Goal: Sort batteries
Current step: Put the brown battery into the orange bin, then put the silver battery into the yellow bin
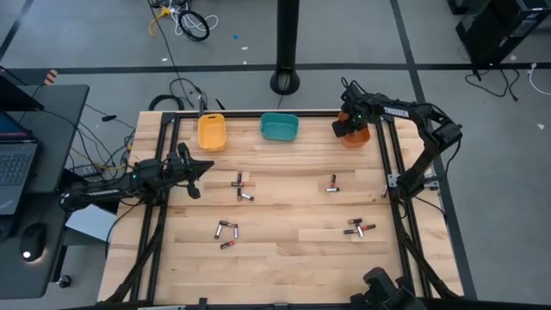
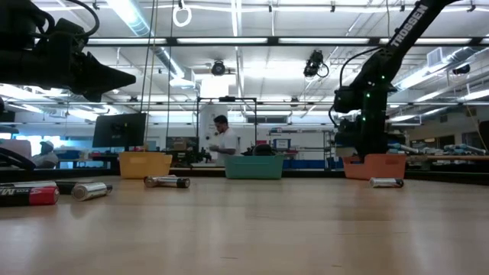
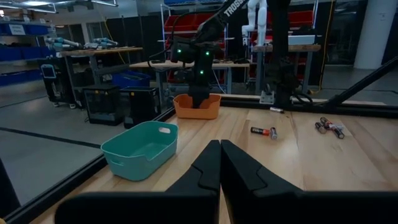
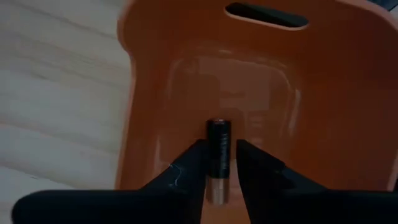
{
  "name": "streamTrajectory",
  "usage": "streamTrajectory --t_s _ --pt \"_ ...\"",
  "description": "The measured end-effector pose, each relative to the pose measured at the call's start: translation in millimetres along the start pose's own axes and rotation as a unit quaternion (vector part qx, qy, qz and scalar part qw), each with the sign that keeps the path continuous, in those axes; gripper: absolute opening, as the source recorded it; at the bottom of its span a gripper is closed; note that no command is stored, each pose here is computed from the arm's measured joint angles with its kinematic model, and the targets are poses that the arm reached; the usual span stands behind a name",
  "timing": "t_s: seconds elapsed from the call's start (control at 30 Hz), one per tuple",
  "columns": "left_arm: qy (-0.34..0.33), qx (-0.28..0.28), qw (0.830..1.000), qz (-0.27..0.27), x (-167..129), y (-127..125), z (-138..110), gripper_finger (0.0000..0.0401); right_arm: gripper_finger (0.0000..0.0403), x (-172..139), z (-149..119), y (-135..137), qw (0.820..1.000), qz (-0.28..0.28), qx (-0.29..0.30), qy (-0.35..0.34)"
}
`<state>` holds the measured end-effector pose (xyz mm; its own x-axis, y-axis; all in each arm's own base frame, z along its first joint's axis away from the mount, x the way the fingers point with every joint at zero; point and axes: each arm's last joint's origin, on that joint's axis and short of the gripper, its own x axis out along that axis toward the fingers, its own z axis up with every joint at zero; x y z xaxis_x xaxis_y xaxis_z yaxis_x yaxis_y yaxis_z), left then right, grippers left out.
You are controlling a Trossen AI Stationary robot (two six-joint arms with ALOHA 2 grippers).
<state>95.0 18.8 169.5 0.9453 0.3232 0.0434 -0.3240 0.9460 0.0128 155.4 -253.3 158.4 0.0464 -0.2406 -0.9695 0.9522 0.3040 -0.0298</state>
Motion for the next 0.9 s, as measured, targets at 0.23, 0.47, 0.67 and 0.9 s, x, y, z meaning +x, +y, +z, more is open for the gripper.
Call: streamTrajectory --t_s 0.23,0.47,0.67,0.9 --pt "-0.001 0.000 1.000 0.000 0.0 0.0 0.2 0.0015 0.0119 -18.6 11.2 4.4 1.000 -0.012 -0.022 0.008" --pt "-0.002 0.000 1.000 0.000 0.0 0.0 0.4 0.0015 0.0057 -66.9 13.9 38.6 0.991 0.010 -0.137 0.007" --pt "-0.002 -0.001 1.000 0.000 0.0 0.0 0.4 0.0015 0.0016 -105.9 -14.3 79.0 0.967 0.045 -0.245 -0.046" --pt "0.004 -0.014 1.000 -0.024 0.3 -1.5 -0.7 0.0015 0.0009 -123.3 -65.7 115.1 0.937 0.113 -0.303 -0.129"
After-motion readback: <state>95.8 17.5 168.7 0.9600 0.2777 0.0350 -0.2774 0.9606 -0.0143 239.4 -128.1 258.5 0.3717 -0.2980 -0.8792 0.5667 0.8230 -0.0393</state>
